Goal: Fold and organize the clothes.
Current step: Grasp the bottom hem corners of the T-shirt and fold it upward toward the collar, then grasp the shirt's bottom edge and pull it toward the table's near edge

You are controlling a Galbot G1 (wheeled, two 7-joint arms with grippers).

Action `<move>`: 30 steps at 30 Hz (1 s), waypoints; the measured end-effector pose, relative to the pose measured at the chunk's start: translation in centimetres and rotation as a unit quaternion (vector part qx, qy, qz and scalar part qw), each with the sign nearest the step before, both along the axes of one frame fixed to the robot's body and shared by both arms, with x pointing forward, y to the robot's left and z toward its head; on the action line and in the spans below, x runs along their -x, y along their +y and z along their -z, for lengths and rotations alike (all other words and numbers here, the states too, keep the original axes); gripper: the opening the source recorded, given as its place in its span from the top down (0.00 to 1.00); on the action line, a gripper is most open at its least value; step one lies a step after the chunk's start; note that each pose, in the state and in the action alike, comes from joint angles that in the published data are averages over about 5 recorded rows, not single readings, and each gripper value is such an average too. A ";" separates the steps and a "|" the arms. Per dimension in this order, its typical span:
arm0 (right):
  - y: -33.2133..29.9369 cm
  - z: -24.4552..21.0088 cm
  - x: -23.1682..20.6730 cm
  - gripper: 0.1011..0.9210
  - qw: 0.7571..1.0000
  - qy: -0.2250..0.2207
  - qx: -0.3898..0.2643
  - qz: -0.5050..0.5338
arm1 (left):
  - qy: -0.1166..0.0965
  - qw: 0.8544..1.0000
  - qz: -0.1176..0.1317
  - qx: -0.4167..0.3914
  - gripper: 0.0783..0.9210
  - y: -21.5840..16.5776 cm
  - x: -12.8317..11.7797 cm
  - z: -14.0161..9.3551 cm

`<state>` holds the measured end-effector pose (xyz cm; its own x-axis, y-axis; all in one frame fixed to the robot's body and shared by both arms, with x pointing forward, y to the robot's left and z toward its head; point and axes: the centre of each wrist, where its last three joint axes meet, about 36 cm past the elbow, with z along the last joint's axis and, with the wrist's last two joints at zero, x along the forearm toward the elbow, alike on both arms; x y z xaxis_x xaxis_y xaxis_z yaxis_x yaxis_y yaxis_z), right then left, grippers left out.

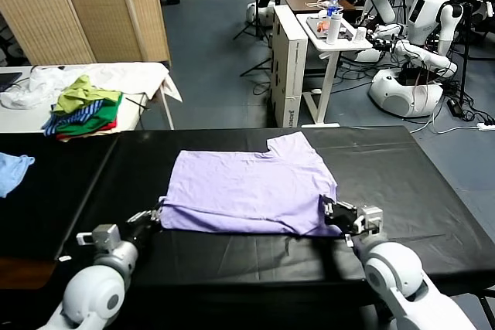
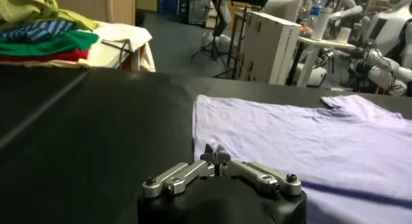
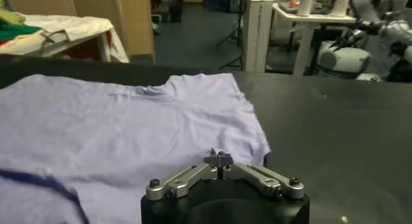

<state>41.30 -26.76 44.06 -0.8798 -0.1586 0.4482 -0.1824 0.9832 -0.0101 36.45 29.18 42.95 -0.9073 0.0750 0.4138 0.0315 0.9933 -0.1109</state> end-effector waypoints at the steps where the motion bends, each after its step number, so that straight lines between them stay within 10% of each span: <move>1: 0.0 0.0 -0.1 0.95 1.000 0.000 0.000 0.000 | 0.001 1.000 0.001 -0.001 0.92 0.0 -0.1 0.1; 8: -0.4 -0.6 0.3 0.80 1.000 0.013 -0.002 -0.012 | 0.011 1.000 0.005 -0.003 0.90 -0.3 -0.8 0.6; 18: -1.9 -2.1 4.0 0.07 1.000 0.023 0.007 -0.020 | 0.018 1.000 -0.001 -0.003 0.22 -0.5 0.9 0.4; 22: -2.8 -2.4 5.6 0.02 1.000 0.024 0.009 -0.018 | 0.025 1.000 0.001 -0.003 0.04 -1.0 2.2 0.8; 30: -3.6 -1.4 7.4 0.07 0.999 0.041 0.019 -0.010 | 0.040 0.999 -0.001 -0.003 0.02 -1.3 3.6 1.7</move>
